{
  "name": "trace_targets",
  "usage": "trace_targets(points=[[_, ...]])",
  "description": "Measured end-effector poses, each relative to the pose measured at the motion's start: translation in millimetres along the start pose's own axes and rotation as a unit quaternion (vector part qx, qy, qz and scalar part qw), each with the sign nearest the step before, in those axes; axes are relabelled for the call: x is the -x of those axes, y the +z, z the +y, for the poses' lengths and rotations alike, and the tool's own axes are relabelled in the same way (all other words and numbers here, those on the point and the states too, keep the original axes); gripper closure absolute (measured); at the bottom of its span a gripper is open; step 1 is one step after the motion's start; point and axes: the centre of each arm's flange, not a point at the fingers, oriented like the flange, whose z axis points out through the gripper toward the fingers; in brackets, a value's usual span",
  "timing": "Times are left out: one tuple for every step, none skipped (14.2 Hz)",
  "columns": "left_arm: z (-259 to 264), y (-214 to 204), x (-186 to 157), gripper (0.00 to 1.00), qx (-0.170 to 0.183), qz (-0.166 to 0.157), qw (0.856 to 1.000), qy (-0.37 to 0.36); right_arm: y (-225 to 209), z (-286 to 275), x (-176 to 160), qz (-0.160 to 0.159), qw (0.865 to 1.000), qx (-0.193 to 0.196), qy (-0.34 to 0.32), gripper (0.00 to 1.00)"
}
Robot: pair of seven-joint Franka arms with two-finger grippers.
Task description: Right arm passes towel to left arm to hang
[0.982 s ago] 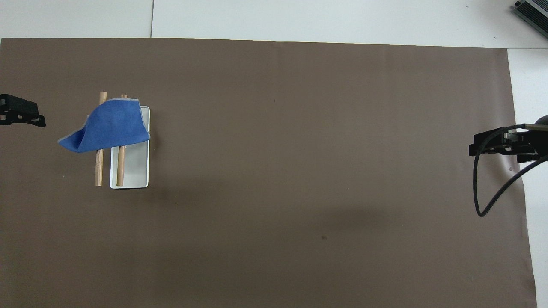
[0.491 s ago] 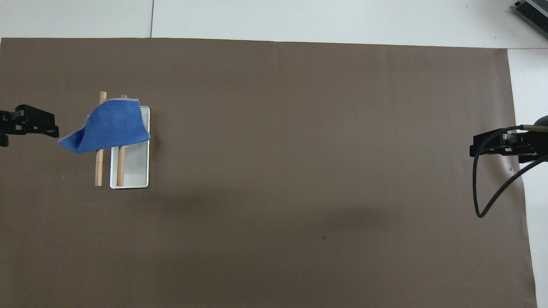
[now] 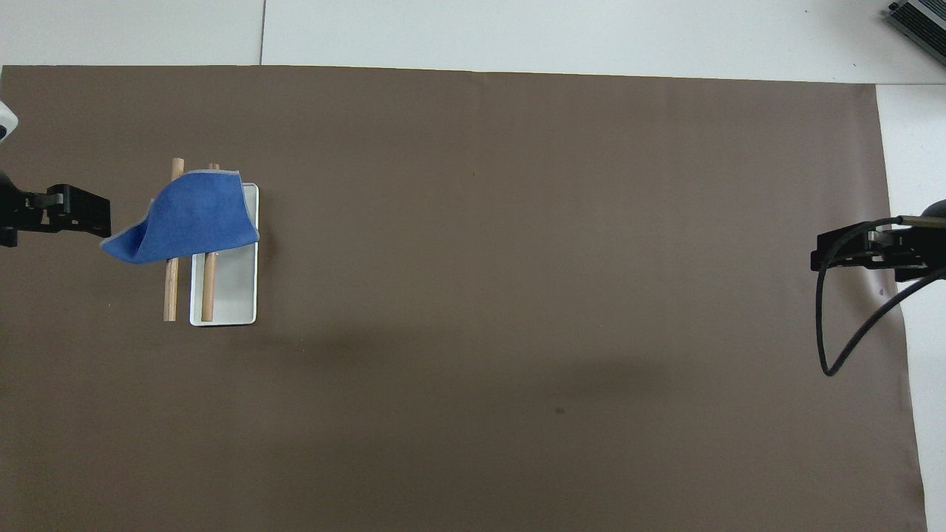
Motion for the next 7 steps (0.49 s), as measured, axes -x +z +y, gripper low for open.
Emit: trace_targets(points=[[-0.6, 0.3, -0.1, 0.0, 0.0, 0.0, 1.0, -0.001, 0.0, 0.0, 0.0, 0.0, 1.0, 0.0, 0.0, 0.0], [-0.5, 0.5, 0.0, 0.0, 0.0, 0.0, 1.0, 0.0, 0.0, 0.0, 0.0, 0.0, 1.0, 0.0, 0.0, 0.0], [-0.1, 0.4, 0.0, 0.0, 0.0, 0.0, 1.0, 0.0, 0.0, 0.0, 0.0, 0.0, 1.0, 0.0, 0.0, 0.0], [0.4, 0.3, 0.0, 0.0, 0.0, 0.0, 1.0, 0.0, 0.0, 0.1, 0.0, 0.0, 1.0, 0.0, 0.0, 0.0], [0.7, 0.1, -0.2, 0.0, 0.0, 0.001, 1.0, 0.001, 0.0, 0.1, 0.0, 0.0, 1.0, 0.0, 0.0, 0.0], [1.1, -0.4, -0.4, 0.0, 0.0, 0.003, 1.0, 0.001, 0.0, 0.1, 0.0, 0.0, 1.0, 0.0, 0.0, 0.0], [2.1, -1.3, -0.4, 0.0, 0.001, 0.005, 1.0, 0.002, 0.0, 0.1, 0.0, 0.0, 1.0, 0.0, 0.0, 0.0]])
